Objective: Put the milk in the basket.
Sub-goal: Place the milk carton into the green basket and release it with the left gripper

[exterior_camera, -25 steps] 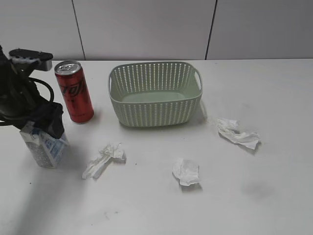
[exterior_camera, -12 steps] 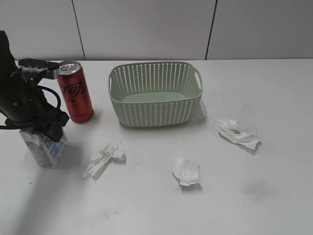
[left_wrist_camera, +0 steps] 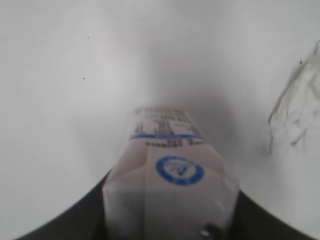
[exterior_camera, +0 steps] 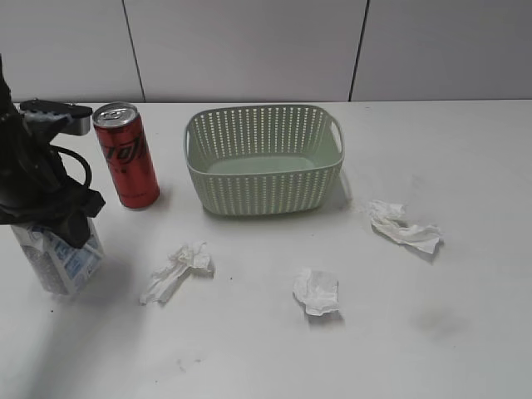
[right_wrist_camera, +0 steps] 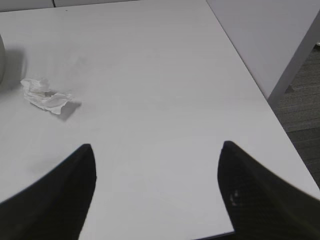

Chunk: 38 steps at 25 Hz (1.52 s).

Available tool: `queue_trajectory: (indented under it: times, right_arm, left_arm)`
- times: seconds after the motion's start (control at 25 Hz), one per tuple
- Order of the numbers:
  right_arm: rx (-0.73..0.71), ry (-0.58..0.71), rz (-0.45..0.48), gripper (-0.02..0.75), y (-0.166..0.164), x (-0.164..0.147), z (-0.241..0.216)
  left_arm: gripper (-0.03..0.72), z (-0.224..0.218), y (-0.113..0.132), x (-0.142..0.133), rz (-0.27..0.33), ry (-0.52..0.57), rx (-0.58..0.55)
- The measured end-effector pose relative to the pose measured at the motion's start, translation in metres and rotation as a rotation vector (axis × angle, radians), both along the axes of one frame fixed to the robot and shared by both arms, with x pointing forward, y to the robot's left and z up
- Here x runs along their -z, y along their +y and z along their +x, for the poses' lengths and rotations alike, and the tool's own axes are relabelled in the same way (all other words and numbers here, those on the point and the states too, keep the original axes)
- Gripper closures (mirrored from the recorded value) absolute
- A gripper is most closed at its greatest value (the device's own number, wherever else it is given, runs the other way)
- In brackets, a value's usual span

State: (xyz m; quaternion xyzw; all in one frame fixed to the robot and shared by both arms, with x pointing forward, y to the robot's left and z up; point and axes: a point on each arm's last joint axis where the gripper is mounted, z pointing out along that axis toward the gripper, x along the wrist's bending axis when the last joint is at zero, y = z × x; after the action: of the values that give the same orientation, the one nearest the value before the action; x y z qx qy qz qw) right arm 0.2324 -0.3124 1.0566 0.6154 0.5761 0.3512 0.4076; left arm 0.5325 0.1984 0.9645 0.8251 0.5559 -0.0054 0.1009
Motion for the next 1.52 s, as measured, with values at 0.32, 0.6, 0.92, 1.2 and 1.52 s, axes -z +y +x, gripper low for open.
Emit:
queue_trajectory:
  times: [0.32, 0.6, 0.92, 1.2, 1.52]
  right_arm:
    - [0.000, 0.000, 0.000, 0.152, 0.000, 0.000, 0.000]
    - [0.000, 0.000, 0.000, 0.152, 0.000, 0.000, 0.000]
    - [0.000, 0.000, 0.000, 0.151, 0.000, 0.000, 0.000]
    - [0.000, 0.000, 0.000, 0.151, 0.000, 0.000, 0.000]
    - [0.000, 0.000, 0.000, 0.152, 0.000, 0.000, 0.000]
  left_arm:
    - [0.378, 0.021, -0.017, -0.107, -0.172, -0.207, -0.005]
    - [0.379, 0.048, -0.048, -0.182, -0.299, -0.515, 0.042]
    - [0.380, 0.089, -0.105, -0.130, -0.311, -0.444, 0.107]
    - [0.381, 0.102, -0.145, -0.045, -0.247, -0.265, 0.161]
    - [0.350, 0.110, -0.150, -0.001, -0.205, -0.190, 0.159]
